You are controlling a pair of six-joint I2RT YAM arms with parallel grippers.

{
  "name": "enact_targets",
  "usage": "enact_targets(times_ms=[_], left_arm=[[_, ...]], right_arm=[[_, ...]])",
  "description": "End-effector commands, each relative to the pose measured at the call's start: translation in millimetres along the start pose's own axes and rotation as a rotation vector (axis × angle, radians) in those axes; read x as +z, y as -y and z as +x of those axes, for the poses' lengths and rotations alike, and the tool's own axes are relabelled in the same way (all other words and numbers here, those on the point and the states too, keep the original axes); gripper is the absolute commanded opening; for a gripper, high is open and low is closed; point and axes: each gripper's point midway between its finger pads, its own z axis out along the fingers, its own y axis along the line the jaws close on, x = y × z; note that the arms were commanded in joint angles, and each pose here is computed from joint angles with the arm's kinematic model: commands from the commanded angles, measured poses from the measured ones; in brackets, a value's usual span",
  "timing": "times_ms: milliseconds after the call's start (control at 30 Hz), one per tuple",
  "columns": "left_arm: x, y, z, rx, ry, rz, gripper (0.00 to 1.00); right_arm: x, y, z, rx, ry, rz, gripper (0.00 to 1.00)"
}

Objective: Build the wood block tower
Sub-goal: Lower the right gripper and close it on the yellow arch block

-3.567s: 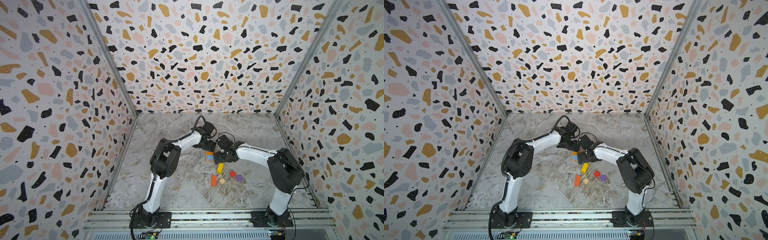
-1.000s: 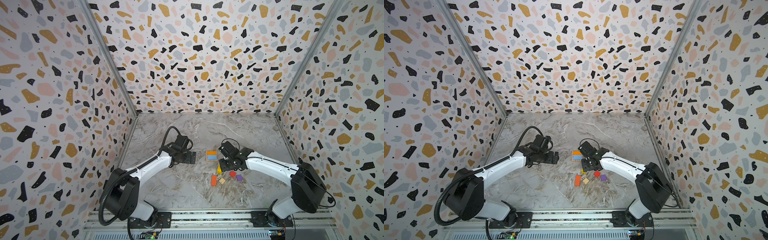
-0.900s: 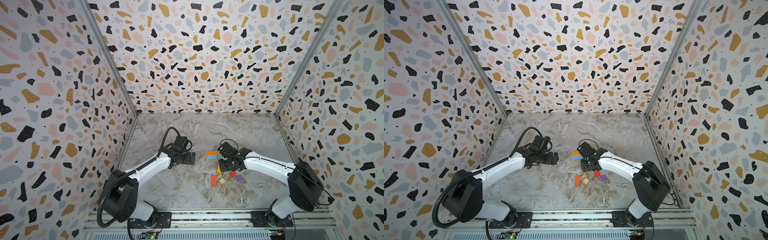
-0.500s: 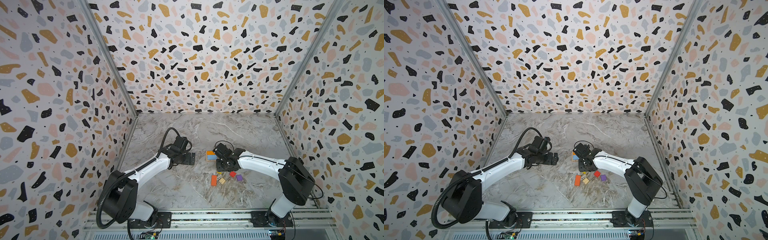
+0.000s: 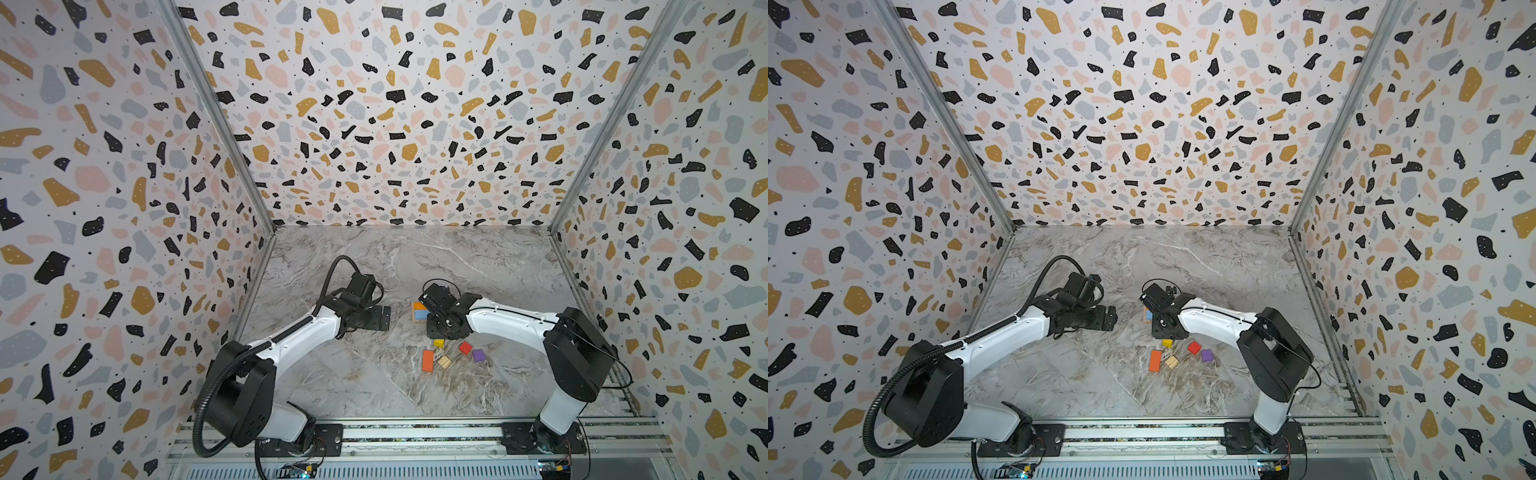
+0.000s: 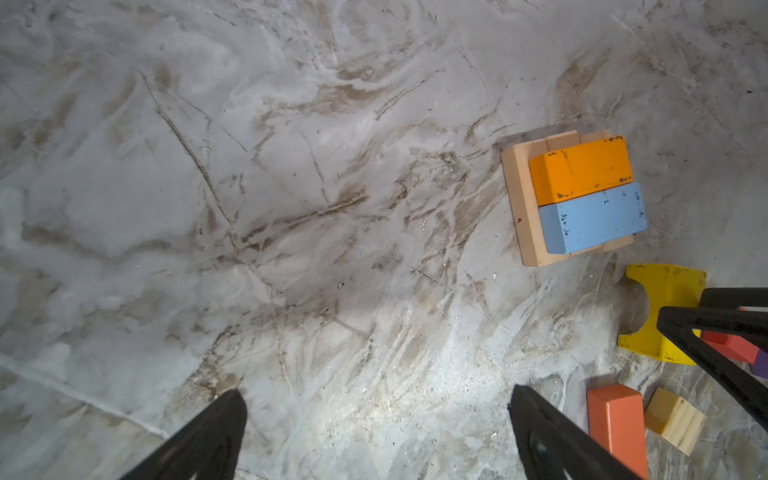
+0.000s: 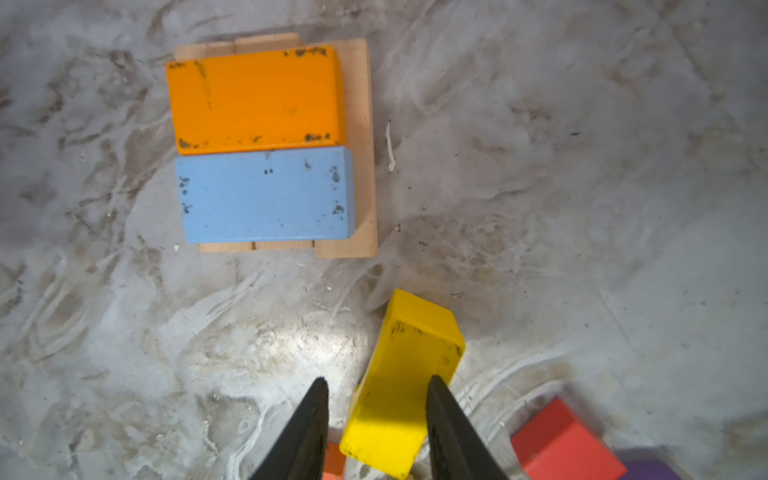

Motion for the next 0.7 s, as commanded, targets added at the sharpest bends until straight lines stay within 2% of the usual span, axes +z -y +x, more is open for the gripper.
enact_targets(times_ms=[0,100,500,667], left_arm=[[0,-1,0,-0.005,0.007,0.009,1.00],[0,-1,1,-0.005,0.006,0.009,1.00],[1,1,-3,-0.005,0.008,0.013,1.00],[0,2,-5,-0.006,0.010,0.015,1.00]], right_arm=[[-5,4,1,0.017,0.000,0.032,0.42],[-7,8,1,0.028,0.005,0.040,0.47],[-20,0,-14,0.006,0.068,0.025,0.48],[-17,1,-12,0.040,0.047,0.036,0.49]])
